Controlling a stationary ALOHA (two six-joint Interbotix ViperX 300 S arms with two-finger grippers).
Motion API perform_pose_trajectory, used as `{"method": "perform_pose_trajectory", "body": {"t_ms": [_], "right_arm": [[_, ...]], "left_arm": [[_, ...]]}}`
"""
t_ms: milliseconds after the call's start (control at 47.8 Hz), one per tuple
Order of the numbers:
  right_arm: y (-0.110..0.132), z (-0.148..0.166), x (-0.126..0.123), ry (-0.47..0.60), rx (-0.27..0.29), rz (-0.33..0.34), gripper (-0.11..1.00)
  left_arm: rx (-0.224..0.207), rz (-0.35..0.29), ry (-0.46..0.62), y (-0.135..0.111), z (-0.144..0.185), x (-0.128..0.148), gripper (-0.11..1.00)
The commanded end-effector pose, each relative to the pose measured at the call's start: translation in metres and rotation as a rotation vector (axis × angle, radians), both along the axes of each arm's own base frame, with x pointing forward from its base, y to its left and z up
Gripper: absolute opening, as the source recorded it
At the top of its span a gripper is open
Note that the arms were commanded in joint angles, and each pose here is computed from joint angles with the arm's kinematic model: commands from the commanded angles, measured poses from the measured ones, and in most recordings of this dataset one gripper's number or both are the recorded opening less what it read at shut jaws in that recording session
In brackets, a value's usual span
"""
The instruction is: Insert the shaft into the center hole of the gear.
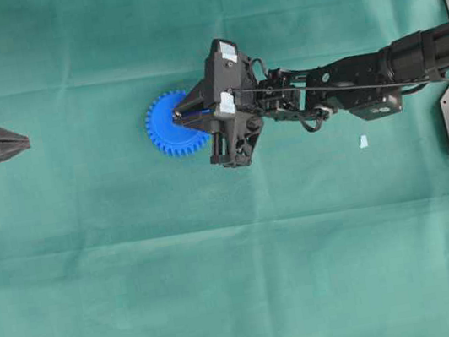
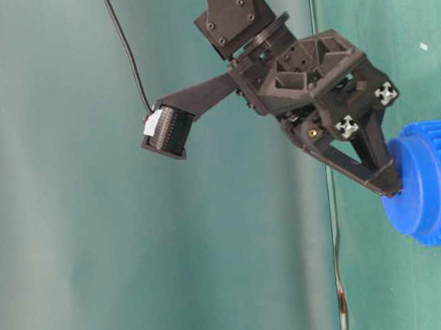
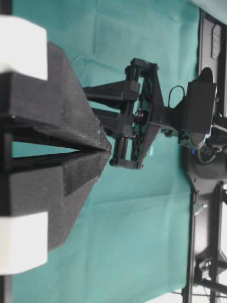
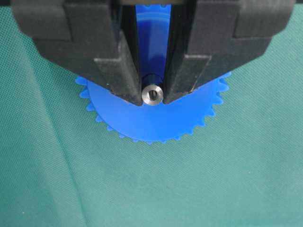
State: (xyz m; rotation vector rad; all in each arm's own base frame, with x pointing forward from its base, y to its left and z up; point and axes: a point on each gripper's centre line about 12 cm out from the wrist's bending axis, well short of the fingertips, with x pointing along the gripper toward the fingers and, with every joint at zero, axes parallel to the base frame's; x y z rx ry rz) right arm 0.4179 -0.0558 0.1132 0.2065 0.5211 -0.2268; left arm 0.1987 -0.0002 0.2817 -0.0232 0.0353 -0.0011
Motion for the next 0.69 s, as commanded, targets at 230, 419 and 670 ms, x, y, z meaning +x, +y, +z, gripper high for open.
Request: {"method": "perform_pose_trajectory", "body": {"t_ms": [230, 419, 670], "right_arm": [[0.0019, 0.0101, 0.0036, -0.034, -0.002, 0.002, 0.16], [0.0027, 0.0092, 0.003, -0.028, 0.001, 0.003, 0.16], [0.0024, 0.0101, 0.0036, -0.034, 0.002, 0.0, 0.25]], "left_arm": [[0.003, 0.001, -0.02, 0.0002, 0.0082, 0.0023, 0.0], [0.003, 0.002, -0.018, 0.0006, 0.008, 0.0023, 0.0], [0.002, 0.003, -0.018, 0.0006, 0.008, 0.0023, 0.0]]}}
